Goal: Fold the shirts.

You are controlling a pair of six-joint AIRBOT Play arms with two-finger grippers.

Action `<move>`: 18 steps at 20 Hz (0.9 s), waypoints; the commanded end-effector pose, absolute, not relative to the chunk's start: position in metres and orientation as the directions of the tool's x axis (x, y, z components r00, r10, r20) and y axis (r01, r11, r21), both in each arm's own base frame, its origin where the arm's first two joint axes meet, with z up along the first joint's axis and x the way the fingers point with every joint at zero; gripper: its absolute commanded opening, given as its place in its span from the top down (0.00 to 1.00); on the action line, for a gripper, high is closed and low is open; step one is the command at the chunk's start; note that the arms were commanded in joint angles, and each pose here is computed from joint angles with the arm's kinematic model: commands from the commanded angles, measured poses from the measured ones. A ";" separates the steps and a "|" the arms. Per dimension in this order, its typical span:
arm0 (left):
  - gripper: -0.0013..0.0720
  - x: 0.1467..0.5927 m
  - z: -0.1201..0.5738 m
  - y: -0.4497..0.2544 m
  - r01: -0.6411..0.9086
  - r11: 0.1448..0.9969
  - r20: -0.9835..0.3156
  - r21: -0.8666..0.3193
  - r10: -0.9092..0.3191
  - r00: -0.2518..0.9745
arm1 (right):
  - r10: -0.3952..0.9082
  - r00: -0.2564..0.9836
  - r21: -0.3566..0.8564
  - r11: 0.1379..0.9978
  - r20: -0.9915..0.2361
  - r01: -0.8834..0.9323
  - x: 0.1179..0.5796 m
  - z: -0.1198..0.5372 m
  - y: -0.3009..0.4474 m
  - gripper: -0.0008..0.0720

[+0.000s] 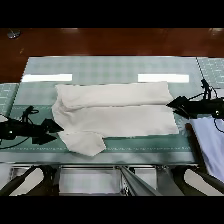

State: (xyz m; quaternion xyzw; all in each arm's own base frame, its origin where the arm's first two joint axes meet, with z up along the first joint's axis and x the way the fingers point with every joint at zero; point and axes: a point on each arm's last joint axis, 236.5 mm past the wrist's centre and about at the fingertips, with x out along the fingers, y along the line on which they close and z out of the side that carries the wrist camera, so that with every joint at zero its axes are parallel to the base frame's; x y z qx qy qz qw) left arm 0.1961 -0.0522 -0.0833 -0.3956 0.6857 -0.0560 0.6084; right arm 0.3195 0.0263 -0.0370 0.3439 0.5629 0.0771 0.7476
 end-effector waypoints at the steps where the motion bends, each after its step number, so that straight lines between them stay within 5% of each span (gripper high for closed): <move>1: 0.03 0.176 -0.093 -0.067 -0.458 0.699 -0.788 -0.550 -0.616 0.005 | 0.524 0.376 0.630 0.731 -0.764 0.262 0.319 -0.034 0.036 0.13; 6: 0.03 0.190 -0.100 -0.107 -0.434 0.651 -0.746 -0.622 -0.661 0.078 | 0.519 0.380 0.628 0.732 -0.765 0.264 0.320 -0.034 0.035 0.13; 10: 0.04 0.176 -0.102 -0.131 -0.351 0.700 -0.748 -0.622 -0.663 0.004 | 0.403 0.445 0.578 0.718 -0.800 0.389 0.324 -0.029 -0.030 0.13; 11: 0.32 0.175 -0.101 -0.133 -0.335 0.706 -0.748 -0.624 -0.664 -0.006 | 0.368 0.416 0.539 0.716 -0.832 0.444 0.310 -0.036 -0.050 0.13; 12: 0.90 0.175 -0.100 -0.134 -0.313 0.710 -0.746 -0.631 -0.666 -0.007 | 0.352 0.338 0.484 0.720 -0.873 0.498 0.286 -0.047 -0.062 0.13; 14: 0.95 0.177 -0.097 -0.134 -0.287 0.713 -0.744 -0.639 -0.669 -0.006 | 0.343 0.169 0.376 0.734 -0.924 0.565 0.240 -0.067 -0.065 0.13; 18: 0.95 0.187 -0.089 -0.134 -0.262 0.714 -0.741 -0.649 -0.672 0.007 | 0.397 0.072 0.368 0.747 -0.915 0.553 0.216 -0.087 -0.030 0.13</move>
